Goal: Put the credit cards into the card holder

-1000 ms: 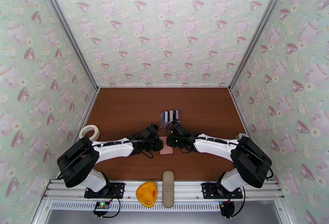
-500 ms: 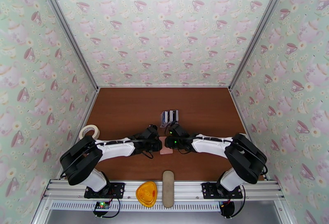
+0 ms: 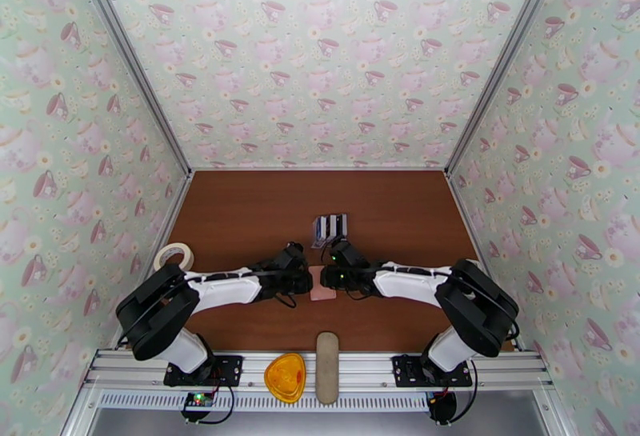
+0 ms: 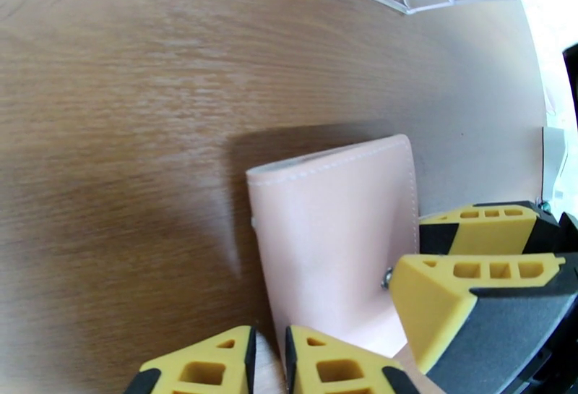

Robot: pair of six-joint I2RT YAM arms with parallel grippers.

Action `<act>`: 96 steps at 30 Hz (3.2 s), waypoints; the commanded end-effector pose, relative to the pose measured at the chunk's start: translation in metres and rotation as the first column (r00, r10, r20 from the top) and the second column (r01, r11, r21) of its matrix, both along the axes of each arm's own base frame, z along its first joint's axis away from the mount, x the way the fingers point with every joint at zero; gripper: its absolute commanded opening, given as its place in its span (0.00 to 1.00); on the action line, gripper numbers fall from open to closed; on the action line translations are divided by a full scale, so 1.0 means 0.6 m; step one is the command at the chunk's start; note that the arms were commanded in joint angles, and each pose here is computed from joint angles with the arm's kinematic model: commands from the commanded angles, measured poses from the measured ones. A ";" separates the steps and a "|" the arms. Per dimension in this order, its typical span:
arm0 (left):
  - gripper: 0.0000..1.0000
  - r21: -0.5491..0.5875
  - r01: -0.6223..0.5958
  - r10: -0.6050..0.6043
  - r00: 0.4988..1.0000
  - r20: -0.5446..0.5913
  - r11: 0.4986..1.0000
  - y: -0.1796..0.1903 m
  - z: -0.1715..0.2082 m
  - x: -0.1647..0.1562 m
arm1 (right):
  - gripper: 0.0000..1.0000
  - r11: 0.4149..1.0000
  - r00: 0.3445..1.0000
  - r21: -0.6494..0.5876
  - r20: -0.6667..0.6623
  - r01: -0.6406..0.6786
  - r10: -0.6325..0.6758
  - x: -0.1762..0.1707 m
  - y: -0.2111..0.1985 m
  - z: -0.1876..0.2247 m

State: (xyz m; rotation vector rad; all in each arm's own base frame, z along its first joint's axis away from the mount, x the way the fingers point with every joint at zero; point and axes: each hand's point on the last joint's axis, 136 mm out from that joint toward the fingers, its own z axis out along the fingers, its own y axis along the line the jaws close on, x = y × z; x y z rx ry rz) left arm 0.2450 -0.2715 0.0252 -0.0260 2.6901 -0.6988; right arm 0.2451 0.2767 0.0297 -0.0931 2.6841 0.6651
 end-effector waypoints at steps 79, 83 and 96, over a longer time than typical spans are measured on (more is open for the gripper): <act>0.26 0.009 0.028 -0.028 1.000 -0.007 1.000 0.052 0.018 0.005 | 0.36 0.987 1.000 0.160 0.000 -0.019 0.020 0.000 0.089 0.118; 0.27 0.010 0.021 -0.021 1.000 0.002 1.000 0.063 0.027 0.001 | 0.36 0.979 0.999 0.202 0.010 -0.036 0.035 0.000 0.107 0.129; 0.32 0.017 0.010 -0.011 0.999 0.032 1.000 0.100 0.063 -0.013 | 0.36 0.974 0.998 0.220 -0.028 -0.046 0.053 0.003 0.146 0.111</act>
